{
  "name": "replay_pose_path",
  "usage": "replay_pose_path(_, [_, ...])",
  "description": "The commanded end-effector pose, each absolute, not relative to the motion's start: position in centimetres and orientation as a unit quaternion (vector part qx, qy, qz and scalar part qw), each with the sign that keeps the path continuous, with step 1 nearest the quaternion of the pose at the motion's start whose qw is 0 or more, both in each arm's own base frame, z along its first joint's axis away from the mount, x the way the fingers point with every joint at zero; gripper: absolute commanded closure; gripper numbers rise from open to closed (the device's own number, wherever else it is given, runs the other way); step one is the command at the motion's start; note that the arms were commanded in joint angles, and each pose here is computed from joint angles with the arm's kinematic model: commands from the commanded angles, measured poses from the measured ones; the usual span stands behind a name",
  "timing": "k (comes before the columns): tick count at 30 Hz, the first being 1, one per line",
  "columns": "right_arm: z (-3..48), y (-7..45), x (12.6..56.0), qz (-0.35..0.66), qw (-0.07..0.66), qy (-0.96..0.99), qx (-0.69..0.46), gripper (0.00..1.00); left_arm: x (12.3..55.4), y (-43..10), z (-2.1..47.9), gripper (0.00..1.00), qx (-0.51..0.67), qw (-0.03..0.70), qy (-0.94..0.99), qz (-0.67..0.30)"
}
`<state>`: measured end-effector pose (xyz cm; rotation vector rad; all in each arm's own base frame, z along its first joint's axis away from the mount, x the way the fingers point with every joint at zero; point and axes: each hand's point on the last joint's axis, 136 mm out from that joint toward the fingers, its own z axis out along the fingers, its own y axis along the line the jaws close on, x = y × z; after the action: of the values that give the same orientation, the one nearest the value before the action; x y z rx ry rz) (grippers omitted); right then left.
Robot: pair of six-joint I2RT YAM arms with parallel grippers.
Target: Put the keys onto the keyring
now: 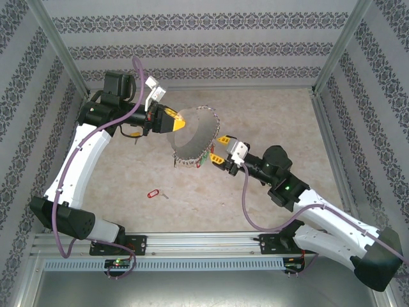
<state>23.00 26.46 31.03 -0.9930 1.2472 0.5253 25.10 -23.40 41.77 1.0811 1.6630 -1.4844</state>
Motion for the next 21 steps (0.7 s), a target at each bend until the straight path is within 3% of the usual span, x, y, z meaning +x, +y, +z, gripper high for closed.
replay_pose_path(1, [34.1, 26.0, 24.0, 0.221, 0.705, 0.543, -0.4, 0.59, 23.2, -23.4, 43.7, 1.0, 0.439, 0.335, 0.6, -0.579])
replay_pose_path(7, [34.4, 25.8, 24.8, 0.203, 0.707, 0.549, -0.395, 0.68, 23.2, -23.4, 43.6, 1.0, 0.44, 0.335, 0.6, -0.578])
replay_pose_path(21, [34.9, 25.1, 25.1, 0.211, 0.712, 0.555, -0.374, 0.7, 23.1, -23.3, 44.0, 1.0, 0.443, 0.338, 0.596, -0.578])
